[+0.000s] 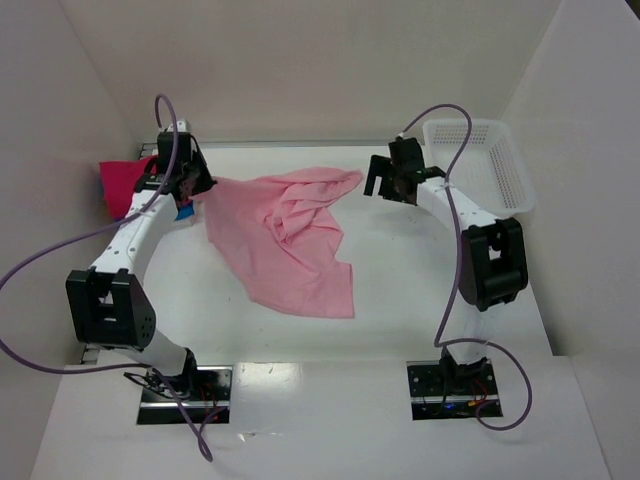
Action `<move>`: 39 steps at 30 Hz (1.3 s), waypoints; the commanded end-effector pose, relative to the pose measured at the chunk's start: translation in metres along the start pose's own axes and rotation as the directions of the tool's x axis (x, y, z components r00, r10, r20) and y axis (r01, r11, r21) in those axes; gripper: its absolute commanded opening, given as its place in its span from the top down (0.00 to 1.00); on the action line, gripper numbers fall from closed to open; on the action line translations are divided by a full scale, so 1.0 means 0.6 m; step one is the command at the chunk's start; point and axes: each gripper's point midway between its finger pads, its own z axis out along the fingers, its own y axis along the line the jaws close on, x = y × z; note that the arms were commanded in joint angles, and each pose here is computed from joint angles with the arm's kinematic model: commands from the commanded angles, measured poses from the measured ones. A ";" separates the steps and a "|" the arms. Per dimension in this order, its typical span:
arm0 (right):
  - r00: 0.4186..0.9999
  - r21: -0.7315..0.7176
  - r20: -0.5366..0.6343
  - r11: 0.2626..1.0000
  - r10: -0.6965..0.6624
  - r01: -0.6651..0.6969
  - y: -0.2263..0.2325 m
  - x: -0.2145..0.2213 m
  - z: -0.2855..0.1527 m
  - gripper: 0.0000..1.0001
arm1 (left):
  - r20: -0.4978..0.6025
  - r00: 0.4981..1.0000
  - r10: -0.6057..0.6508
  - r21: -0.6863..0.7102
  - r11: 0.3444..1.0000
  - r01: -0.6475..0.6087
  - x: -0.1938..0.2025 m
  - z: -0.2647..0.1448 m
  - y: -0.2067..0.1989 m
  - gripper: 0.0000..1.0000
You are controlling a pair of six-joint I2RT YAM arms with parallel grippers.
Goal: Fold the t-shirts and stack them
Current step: Flatten out the tshirt
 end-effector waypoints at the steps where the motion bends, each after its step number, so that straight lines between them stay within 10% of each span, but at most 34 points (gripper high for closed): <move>1: 0.996 -0.066 0.092 0.998 -0.006 0.012 0.038 -0.069 0.032 0.00 | 0.027 0.998 0.063 -0.027 0.998 -0.062 -0.033 -0.003 0.010 1.00; 39: 0.994 -0.384 -0.094 0.923 -0.060 0.020 0.363 0.074 0.049 0.11 | -0.036 0.998 0.049 0.067 0.997 -0.047 -0.004 0.019 0.032 1.00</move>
